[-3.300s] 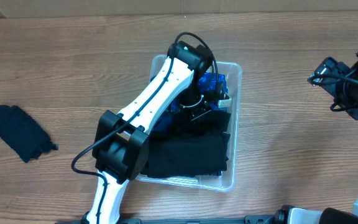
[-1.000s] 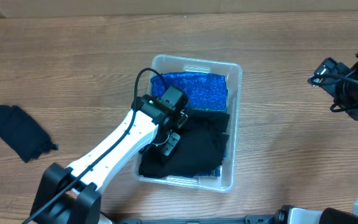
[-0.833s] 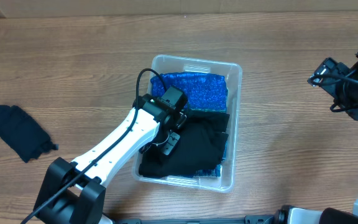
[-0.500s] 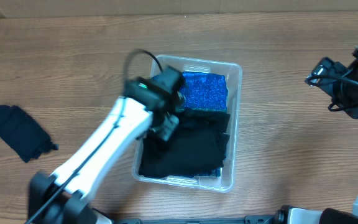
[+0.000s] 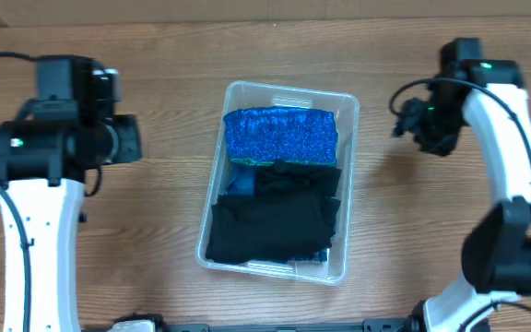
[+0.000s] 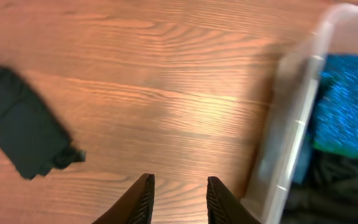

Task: Pack container
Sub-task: 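Withdraw the left gripper to the left of the container, then move the left gripper to the black sock and grasp it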

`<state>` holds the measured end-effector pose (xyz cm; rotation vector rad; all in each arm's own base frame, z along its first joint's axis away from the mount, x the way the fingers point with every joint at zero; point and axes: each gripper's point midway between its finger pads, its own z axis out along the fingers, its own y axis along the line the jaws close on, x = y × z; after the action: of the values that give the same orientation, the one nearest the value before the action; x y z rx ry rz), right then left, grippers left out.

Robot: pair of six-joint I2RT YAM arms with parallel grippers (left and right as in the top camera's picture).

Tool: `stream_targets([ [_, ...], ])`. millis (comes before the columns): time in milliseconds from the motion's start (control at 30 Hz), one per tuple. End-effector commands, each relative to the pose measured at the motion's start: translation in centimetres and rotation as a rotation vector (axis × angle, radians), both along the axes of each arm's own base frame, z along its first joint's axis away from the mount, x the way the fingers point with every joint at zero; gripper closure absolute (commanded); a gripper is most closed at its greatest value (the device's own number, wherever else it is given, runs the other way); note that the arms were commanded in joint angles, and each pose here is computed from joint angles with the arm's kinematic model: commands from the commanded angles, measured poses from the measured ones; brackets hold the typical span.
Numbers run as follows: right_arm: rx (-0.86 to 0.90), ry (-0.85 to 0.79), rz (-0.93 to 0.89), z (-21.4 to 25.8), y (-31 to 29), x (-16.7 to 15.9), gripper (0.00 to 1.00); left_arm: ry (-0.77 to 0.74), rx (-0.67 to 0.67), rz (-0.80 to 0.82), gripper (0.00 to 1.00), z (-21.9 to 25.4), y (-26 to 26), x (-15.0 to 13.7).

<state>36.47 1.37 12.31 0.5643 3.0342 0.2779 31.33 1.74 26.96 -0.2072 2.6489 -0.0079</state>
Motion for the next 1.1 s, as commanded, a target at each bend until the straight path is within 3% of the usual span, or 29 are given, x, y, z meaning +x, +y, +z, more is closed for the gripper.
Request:
stream_targets([
  [0,0.087,0.006,0.121,-1.3,3.6,0.5,0.34,0.008,-0.048,0.071,0.70,-0.3,1.7,0.0],
  [200,0.289,-0.028,0.327,-2.1,9.7,0.9,0.29,0.012,-0.046,0.132,0.68,-0.4,3.7,-0.5],
  [433,0.375,-0.163,0.382,-0.9,11.8,3.3,0.23,0.019,-0.038,0.142,0.63,-0.4,4.3,-0.7],
  [567,0.292,-0.170,0.332,-1.5,9.5,4.2,0.16,0.033,-0.034,0.144,0.47,-0.6,4.6,-1.1],
  [667,0.094,-0.104,0.173,-2.6,4.5,4.2,0.11,0.040,-0.032,0.158,0.36,-0.7,5.2,-1.4],
  [767,-0.064,-0.040,0.047,-2.2,-0.9,3.4,0.09,0.048,-0.022,0.214,0.01,-0.7,6.9,-2.0],
  [1067,-0.104,-0.068,-0.125,1.1,-7.0,2.0,0.06,0.056,-0.119,0.617,0.00,-1.2,14.4,-6.3],
])
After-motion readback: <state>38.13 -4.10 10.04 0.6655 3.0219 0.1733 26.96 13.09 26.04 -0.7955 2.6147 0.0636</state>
